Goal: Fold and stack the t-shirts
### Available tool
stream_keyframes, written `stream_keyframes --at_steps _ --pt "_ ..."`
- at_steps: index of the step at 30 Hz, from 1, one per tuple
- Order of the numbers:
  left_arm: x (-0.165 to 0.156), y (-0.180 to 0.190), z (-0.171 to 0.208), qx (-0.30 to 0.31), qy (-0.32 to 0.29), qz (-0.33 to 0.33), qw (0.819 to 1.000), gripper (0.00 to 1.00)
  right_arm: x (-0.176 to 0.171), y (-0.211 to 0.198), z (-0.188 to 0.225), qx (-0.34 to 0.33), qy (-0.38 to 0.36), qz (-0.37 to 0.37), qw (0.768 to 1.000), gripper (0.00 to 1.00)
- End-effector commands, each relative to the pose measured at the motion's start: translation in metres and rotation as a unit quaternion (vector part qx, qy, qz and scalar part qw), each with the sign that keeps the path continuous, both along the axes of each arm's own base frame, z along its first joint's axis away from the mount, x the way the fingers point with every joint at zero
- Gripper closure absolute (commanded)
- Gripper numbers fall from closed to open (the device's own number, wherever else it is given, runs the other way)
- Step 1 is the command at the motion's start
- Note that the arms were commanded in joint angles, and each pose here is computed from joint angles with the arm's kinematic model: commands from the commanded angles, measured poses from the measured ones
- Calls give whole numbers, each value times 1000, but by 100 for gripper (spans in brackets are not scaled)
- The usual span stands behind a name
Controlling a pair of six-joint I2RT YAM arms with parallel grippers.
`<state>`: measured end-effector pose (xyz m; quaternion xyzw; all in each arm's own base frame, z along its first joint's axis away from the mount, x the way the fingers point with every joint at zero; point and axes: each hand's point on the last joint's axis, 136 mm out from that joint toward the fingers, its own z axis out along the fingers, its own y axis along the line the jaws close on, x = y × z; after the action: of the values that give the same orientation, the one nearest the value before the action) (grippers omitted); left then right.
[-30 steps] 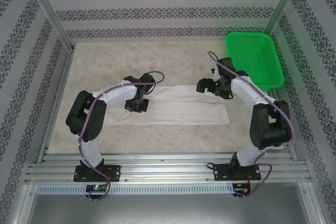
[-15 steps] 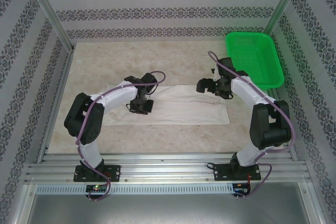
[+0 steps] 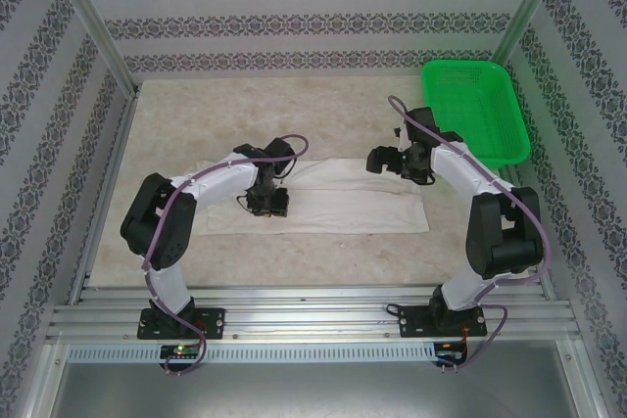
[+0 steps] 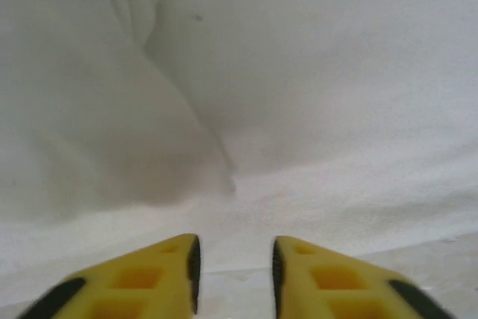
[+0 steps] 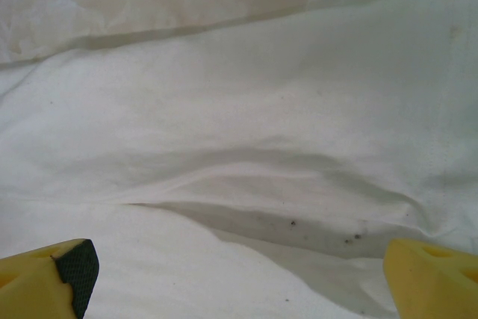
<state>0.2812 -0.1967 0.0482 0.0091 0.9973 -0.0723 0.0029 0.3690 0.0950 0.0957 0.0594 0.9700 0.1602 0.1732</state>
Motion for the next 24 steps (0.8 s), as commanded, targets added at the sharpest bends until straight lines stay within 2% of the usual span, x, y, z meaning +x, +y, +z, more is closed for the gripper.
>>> stream_keyframes --at_steps 1,4,7,12,17,24 --pt "0 1 6 12 -14 3 1000 49 1 0 -1 11 4 -5 1000 2" --pt "14 11 26 16 -43 20 999 41 1 2 0 14 2 -2 1000 2" --pt "26 31 43 14 -63 59 996 38 1 6 2 19 1 6 1000 2" --pt "46 94 61 30 -101 153 983 32 -6 5 -4 -12 24 21 999 2" --pt "58 155 38 56 -102 229 966 31 -15 8 -21 -38 67 25 997 2" --pt "71 189 -6 81 -87 289 950 33 -29 12 -52 -60 123 9 991 2"
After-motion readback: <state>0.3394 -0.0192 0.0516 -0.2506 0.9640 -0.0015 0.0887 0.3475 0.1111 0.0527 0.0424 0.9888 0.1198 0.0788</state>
